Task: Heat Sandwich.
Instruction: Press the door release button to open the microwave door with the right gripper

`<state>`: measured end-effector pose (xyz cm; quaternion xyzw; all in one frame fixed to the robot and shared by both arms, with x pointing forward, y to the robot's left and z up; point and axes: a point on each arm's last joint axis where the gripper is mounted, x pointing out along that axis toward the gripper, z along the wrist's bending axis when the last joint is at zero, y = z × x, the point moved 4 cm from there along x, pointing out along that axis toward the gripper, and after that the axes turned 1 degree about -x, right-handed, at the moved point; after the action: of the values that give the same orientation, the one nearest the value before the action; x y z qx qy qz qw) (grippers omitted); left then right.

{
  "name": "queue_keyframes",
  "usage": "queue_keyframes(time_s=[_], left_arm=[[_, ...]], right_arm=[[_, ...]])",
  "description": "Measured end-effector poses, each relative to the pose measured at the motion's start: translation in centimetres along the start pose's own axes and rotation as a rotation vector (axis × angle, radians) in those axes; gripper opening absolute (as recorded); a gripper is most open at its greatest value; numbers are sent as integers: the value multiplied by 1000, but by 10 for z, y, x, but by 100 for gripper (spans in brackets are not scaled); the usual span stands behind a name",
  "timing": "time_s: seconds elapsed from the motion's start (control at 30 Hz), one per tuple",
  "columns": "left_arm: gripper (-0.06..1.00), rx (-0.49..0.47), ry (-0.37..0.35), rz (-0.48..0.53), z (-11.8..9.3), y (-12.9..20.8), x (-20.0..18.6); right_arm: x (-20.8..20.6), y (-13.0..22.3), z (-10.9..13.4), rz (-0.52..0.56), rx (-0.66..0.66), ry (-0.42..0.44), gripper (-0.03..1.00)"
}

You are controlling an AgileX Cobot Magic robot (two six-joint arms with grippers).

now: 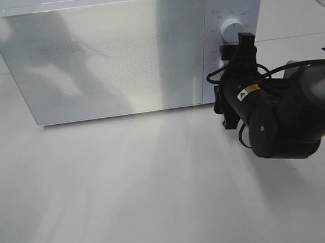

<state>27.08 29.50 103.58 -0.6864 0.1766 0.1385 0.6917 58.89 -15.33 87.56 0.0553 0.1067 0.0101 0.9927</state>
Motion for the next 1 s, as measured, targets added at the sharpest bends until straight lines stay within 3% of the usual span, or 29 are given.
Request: queue_keyframes(time_s=[0.57,0.73,1.0], left_arm=[[99,0,0,0,0,0,0],[99,0,0,0,0,0,0],[99,0,0,0,0,0,0]], right_arm=[[-6,6,8,56,-36,-9,76],[-19,0,9,61,-79,19,76],[-45,-8,0,109,-181,148,76]])
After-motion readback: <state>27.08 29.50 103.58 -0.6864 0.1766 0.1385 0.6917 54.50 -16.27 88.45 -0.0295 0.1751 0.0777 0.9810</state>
